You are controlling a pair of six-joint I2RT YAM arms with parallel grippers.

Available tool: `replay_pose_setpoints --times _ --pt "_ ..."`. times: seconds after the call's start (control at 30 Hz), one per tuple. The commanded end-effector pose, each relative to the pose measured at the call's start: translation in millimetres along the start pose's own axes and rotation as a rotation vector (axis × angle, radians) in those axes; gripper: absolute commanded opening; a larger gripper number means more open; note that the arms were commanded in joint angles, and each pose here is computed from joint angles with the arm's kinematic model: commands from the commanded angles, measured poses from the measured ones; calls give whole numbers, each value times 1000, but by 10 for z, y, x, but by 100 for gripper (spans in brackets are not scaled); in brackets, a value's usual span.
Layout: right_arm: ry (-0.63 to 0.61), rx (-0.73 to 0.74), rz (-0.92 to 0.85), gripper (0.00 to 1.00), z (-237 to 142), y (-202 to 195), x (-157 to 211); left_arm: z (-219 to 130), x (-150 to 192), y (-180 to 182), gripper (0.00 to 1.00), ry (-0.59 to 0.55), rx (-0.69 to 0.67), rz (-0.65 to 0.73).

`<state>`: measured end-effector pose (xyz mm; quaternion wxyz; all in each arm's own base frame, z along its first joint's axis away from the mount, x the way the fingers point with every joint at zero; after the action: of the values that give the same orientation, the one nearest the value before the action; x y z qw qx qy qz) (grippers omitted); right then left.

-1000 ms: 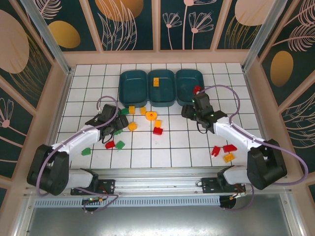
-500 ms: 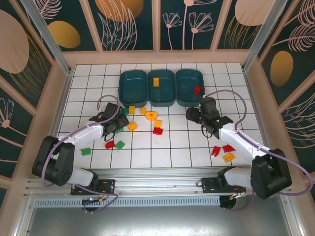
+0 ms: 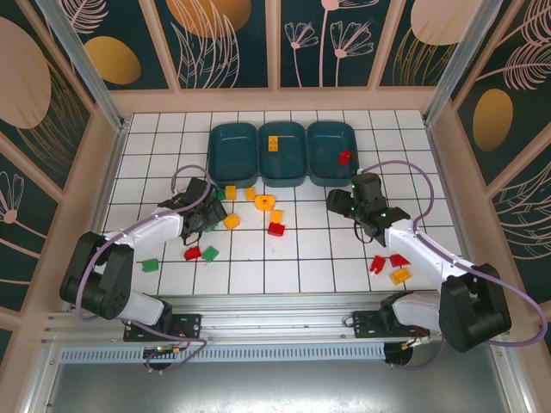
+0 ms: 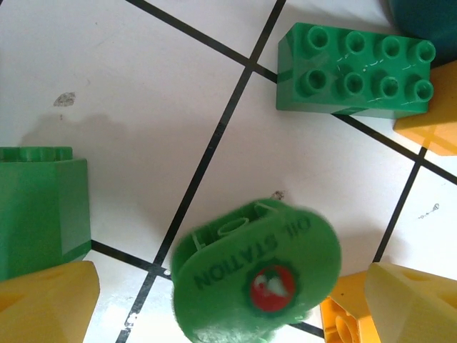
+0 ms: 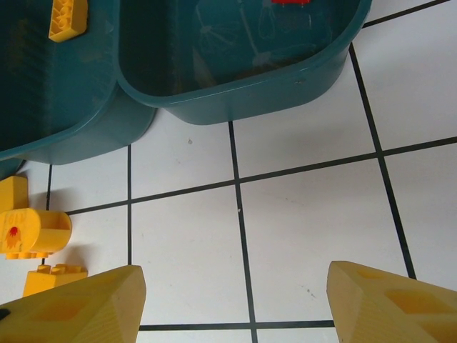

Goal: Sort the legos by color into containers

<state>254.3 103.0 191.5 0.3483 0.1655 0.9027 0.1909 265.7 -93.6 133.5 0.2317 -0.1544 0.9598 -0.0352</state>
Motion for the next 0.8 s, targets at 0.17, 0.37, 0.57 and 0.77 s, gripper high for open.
replay_pose_setpoints --times 0.17,0.37,0.57,0.77 --pt "-23 -17 3 68 -19 -36 -19 187 3 -78 89 80 -2 57" --pt "-21 -17 20 68 -20 -91 -16 208 -41 -109 86 71 -2 79" --pt "-15 -29 26 67 0 -73 -28 304 -80 -145 73 74 -20 162" --pt "-18 -32 25 67 -8 -48 -57 342 -124 -160 67 59 -59 217"
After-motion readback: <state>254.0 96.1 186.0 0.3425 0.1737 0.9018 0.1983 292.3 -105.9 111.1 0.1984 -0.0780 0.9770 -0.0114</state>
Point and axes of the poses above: each hand's point on the last joint's axis, 136 mm out from that joint toward the fingers, its own z axis out along the fingers, its own y axis along the line the jaws close on, x = y × z, the point moved 10 cm from there along -z, back along the fingers, and after that the axes turned 11 degrees about z, right-handed, at the moved point
